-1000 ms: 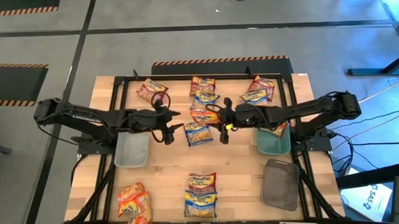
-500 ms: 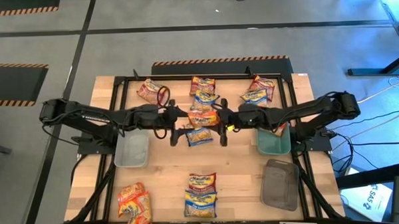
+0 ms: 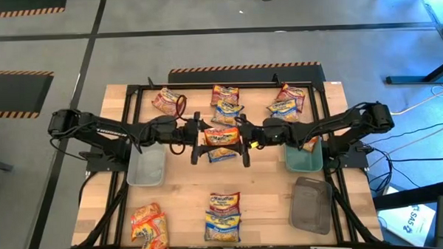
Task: Sort Maruchan noodles
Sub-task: Put the orange noodle pack into the green bin
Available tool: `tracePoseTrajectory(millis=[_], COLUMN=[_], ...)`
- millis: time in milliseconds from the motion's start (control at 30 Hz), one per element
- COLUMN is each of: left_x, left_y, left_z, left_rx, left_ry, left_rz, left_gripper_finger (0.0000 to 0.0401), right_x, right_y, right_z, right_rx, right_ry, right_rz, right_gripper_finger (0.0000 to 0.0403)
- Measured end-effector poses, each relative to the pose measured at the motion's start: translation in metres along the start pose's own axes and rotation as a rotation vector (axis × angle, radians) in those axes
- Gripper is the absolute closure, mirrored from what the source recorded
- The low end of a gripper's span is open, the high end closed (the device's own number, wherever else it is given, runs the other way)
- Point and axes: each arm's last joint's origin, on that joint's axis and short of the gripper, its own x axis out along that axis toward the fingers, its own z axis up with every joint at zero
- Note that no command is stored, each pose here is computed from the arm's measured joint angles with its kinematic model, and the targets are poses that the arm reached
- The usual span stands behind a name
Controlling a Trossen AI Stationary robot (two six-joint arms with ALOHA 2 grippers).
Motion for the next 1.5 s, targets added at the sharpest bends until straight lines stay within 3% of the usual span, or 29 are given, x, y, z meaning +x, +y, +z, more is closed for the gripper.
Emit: tracePoseTrajectory(millis=[500, 800, 1000, 1200, 1500], left_x=[0.000, 0.000, -0.001, -0.001, -0.001], left_y=[-0.005, -0.005, -0.005, -0.001, 0.000], left_z=[0.000, 0.001, 0.001, 0.001, -0.002], left_rx=[-0.021, 0.028, 0.073, 0.087, 0.087], left_ry=[-0.002, -0.008, 0.002, 0.003, 0.029], left_rz=[-0.055, -0.057, -0.054, -0.048, -0.046], left_gripper_finger=[0.0232, 0.0245, 0.0257, 0.0290, 0.0292], right_x=[0.009, 0.005, -0.025, -0.049, -0.045], right_y=[0.001, 0.001, 0.002, 0.002, 0.002], right_z=[-0.006, -0.004, 0.013, 0.029, 0.026], right_rx=[0.070, 0.104, 0.035, 0.053, 0.119], right_ry=[-0.042, -0.014, 0.107, 0.124, 0.129], right_rz=[0.056, 0.058, 0.032, 0.010, 0.019], right_gripper_finger=[0.0274, 0.0196, 0.0148, 0.0137, 0.0138])
